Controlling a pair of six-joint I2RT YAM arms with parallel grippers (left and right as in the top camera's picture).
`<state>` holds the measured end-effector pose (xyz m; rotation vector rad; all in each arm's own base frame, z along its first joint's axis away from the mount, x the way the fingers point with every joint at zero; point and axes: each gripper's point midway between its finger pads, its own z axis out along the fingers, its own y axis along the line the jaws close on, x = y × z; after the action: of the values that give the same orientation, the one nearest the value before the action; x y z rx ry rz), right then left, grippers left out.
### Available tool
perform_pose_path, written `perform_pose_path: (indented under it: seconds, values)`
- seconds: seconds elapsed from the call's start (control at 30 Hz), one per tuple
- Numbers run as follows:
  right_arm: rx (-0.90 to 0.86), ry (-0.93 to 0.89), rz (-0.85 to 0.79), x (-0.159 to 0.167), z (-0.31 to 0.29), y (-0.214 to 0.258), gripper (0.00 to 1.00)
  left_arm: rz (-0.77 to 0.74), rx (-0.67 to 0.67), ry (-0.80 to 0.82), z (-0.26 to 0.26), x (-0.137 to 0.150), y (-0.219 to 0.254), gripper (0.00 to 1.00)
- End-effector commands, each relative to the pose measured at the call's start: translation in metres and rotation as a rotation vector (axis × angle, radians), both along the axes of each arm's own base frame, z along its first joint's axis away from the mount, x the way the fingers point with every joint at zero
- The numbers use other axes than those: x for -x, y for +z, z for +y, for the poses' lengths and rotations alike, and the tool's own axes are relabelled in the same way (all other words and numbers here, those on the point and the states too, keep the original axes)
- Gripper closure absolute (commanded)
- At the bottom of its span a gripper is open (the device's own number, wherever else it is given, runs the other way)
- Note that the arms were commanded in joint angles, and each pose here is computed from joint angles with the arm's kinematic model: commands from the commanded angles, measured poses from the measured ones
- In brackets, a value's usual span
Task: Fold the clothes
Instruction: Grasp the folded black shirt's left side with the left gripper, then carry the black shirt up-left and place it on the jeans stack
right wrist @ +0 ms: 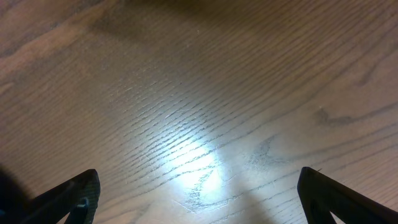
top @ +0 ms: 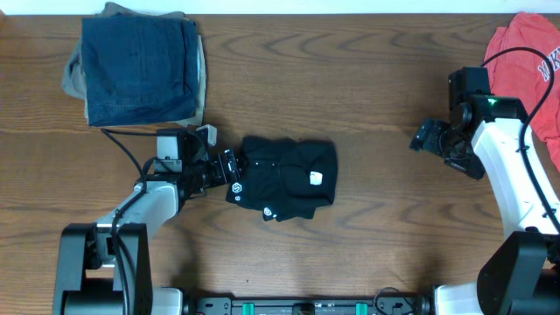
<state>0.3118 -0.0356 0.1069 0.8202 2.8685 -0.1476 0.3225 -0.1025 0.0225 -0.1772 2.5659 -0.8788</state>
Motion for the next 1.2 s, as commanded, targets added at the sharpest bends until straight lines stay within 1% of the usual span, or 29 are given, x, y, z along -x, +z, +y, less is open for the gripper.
perform_pose_path:
  seconds: [0.0,0.17,0.3,0.37,0.4,0.43,0.47,0.5,0.53,0.57,0.7,0.87,1.0,1.17]
  values:
    - [0.019,0.002,-0.003,-0.001,-0.004,0.002,0.01,-0.011,0.054,-0.057,-0.01,-0.002,0.004,0.16]
    - [0.019,0.002,-0.003,-0.001,-0.004,0.002,0.01,0.001,0.132,-0.125,-0.028,0.007,0.009,0.15]
    - [0.019,0.002,-0.003,-0.001,-0.004,0.002,0.01,0.004,0.142,-0.163,-0.039,0.013,0.01,0.15]
    - [0.019,0.002,-0.003,-0.001,-0.004,0.002,0.01,0.005,0.141,-0.175,-0.043,0.014,0.01,0.18]
    - [0.019,0.002,-0.003,-0.001,-0.004,0.002,0.01,0.005,0.14,-0.179,-0.044,0.015,0.01,0.26]
    - [0.019,0.002,-0.003,-0.001,-0.004,0.002,0.01,0.005,0.132,-0.175,-0.044,0.014,0.009,0.4]
    - [0.019,0.001,-0.003,-0.001,-0.004,0.002,0.01,0.004,0.122,-0.17,-0.043,0.014,0.008,0.61]
    - [0.019,0.002,-0.003,-0.001,-0.004,0.002,0.01,0.006,0.113,-0.161,-0.041,0.012,0.006,0.75]
    - [0.019,0.002,-0.003,-0.001,-0.004,0.002,0.01,0.009,0.103,-0.146,-0.039,0.011,0.005,0.86]
    - [0.019,0.002,-0.003,-0.001,-0.004,0.002,0.01,0.017,0.097,-0.125,-0.037,0.009,0.004,0.94]
    - [0.019,0.002,-0.003,-0.001,-0.004,0.002,0.01,0.004,0.1,-0.106,-0.037,0.001,0.012,0.94]
    - [0.019,0.002,-0.003,-0.001,-0.004,0.002,0.01,-0.058,0.08,-0.098,-0.036,-0.02,0.036,0.94]
    - [0.019,0.001,-0.003,-0.001,-0.004,0.002,0.01,-0.105,-0.022,-0.09,-0.025,-0.044,0.057,0.94]
    - [0.019,0.002,-0.003,-0.001,-0.004,0.002,0.01,-0.192,-0.212,-0.044,0.0,-0.079,0.087,0.94]
